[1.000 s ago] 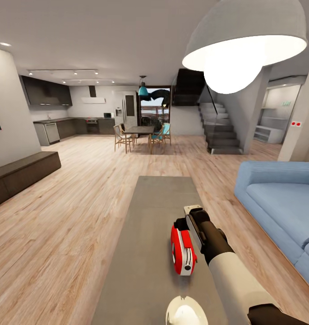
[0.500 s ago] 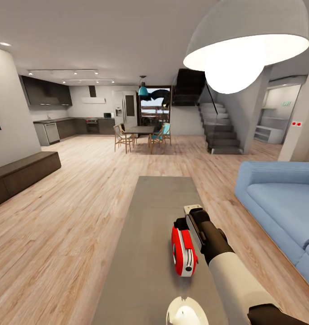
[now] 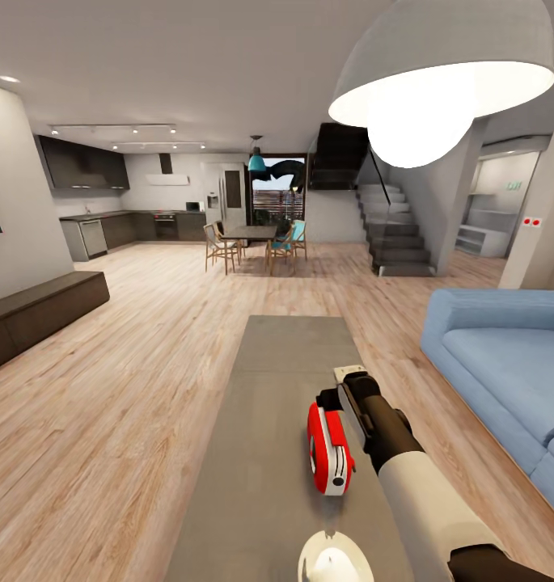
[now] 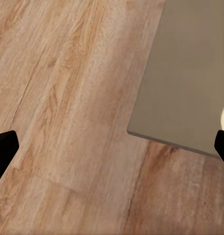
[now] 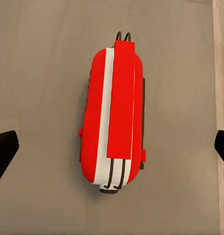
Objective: Turn on the radio receiver that's on the table in the living room.
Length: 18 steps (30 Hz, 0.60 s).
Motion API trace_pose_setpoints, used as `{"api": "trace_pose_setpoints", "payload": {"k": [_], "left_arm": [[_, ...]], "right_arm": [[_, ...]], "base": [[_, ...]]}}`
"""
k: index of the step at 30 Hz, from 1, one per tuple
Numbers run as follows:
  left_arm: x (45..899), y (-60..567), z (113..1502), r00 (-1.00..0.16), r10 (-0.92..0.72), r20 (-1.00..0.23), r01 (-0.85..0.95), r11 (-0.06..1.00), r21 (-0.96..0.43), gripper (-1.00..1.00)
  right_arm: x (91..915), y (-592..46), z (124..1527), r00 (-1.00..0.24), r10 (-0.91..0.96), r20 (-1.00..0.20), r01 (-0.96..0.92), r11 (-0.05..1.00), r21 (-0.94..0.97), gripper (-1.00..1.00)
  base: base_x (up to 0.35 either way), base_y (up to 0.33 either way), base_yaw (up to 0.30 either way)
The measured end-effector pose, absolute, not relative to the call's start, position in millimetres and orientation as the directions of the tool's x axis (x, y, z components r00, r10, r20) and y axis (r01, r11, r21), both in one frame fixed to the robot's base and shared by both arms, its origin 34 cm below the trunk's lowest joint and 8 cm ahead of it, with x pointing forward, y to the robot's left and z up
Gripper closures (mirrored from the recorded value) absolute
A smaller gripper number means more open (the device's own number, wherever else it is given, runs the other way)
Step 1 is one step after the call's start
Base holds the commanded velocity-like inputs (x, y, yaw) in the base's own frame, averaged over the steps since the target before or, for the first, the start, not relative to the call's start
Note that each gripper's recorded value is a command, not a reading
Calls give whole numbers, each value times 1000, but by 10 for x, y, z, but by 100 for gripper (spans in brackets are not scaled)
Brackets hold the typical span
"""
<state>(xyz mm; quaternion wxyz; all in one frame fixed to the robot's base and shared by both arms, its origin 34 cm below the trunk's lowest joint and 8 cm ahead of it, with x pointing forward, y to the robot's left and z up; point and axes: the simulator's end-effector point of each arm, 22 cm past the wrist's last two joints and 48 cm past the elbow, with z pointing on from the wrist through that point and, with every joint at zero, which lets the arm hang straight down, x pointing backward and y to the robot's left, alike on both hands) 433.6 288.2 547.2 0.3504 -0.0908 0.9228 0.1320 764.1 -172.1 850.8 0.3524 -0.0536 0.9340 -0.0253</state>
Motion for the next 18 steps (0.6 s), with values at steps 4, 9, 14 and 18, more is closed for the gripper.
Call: {"api": "trace_pose_setpoints", "payload": {"k": [4,9,14,18], "left_arm": [[4338,2875,5471,-738,-74,-670,-258,950,178,-100],[4351,2871,5481,-734,-74,-675,-258,950,177,-100],[4362,2855,5489,-731,-75,-678,-259,950,173,-100],[4369,2848,5494,-730,-76,-680,-259,951,171,-100]], "right_arm": [[7645,-1732,8512,-745,-118,-657,-80,993,-87,-100],[7649,-1737,8515,-744,-117,-658,-79,993,-88,-100],[7651,-1731,8517,-743,-117,-659,-80,993,-86,-100],[7651,-1717,8518,-742,-116,-660,-83,993,-82,-100]], "base": [[0,0,0],[0,0,0],[0,0,0],[0,0,0]]}}
